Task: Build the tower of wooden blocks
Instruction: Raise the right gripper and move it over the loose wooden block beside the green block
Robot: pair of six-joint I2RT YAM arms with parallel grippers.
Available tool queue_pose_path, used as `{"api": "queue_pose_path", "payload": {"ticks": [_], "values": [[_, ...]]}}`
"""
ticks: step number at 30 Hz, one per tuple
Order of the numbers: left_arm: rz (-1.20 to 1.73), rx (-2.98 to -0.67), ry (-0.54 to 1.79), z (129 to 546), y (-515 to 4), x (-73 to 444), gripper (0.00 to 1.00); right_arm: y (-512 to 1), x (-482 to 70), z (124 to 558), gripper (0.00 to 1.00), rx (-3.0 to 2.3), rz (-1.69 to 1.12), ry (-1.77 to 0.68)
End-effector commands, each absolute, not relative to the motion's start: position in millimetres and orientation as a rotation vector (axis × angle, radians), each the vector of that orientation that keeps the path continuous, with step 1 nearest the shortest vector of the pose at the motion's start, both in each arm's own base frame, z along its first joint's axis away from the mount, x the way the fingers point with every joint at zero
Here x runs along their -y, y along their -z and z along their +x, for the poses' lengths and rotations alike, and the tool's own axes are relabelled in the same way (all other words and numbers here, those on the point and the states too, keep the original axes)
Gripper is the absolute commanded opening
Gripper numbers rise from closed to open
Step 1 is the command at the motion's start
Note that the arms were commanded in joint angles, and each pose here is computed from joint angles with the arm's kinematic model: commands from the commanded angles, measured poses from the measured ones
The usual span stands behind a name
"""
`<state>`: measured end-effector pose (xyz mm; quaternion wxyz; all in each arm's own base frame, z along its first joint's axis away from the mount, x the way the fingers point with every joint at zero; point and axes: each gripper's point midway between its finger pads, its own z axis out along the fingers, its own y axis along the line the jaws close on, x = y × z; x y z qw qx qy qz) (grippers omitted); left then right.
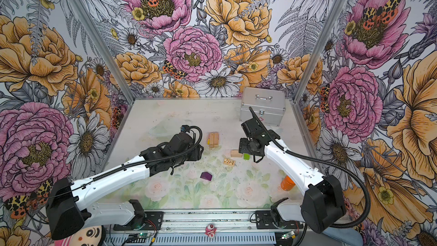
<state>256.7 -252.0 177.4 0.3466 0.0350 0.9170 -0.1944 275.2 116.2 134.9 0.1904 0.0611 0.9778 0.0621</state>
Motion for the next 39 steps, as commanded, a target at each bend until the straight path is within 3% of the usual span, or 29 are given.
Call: {"api": "queue_pose_path", "payload": {"ticks": [1,3,5,9,20,39], "values": [[0.075,-2.311,0.489,251,-195,258,0.71,-141,-117,271,0.74,-2.712,0.133,-0.232],[0.1,-2.293,0.495,242,-199,263,0.81,-139,-116,267,0.76,-2.715,0.125,-0.242],[0.118,-2.28,0.496,234,-200,266,0.98,-139,-115,264,0.8,-2.715,0.122,-0.252],[0.116,-2.252,0.496,219,-200,263,0.99,-136,-116,260,0.84,-2.722,0.116,-0.265],[0.068,-2.243,0.526,196,-182,234,0.99,-125,-120,265,0.85,-2.761,0.111,-0.252],[0.076,-2.219,0.478,196,-170,198,0.99,-103,-172,297,0.85,-2.841,0.049,-0.182]]}}
